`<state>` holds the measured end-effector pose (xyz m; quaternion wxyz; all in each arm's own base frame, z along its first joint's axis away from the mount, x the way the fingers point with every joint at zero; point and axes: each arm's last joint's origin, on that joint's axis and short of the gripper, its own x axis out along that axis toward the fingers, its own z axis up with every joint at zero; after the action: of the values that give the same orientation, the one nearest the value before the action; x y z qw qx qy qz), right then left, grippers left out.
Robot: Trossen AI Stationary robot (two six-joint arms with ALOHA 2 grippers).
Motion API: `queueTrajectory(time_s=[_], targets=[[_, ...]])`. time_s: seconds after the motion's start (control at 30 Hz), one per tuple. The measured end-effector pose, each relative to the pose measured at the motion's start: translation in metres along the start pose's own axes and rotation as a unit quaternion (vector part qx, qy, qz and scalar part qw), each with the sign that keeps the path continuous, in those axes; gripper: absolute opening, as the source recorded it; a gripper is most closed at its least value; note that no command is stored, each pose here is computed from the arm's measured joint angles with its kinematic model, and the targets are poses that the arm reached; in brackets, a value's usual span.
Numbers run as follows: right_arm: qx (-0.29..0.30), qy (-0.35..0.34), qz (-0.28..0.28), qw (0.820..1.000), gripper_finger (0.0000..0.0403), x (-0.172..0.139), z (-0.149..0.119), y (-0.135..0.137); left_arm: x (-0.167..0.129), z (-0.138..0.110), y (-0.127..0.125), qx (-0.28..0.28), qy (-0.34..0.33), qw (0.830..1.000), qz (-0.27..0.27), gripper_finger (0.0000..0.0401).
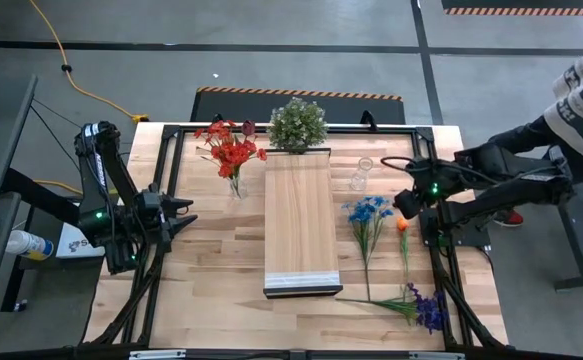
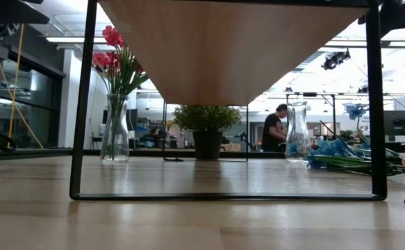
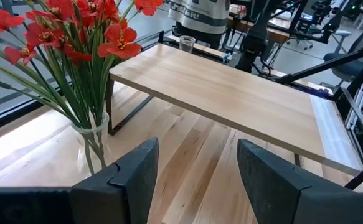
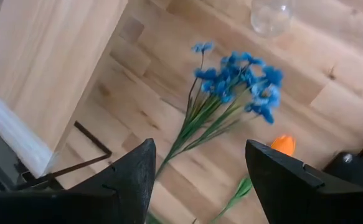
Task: Pick and place flowers into a vace then onto a shelf
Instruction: Put the blue flowers into the right transparent vase
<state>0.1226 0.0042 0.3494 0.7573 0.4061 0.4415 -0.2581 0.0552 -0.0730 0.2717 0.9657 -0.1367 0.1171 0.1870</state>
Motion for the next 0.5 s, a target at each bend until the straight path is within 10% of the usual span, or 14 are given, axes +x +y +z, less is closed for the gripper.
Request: queueTrajectory(time_s=[0.5], targets=[[0.061,0.011,-0.023,0.998,0.0236,-0.001,-0.031,0.01,0.0,0.0,0.0,0.0,0.0,1.0,0.0,0.025]])
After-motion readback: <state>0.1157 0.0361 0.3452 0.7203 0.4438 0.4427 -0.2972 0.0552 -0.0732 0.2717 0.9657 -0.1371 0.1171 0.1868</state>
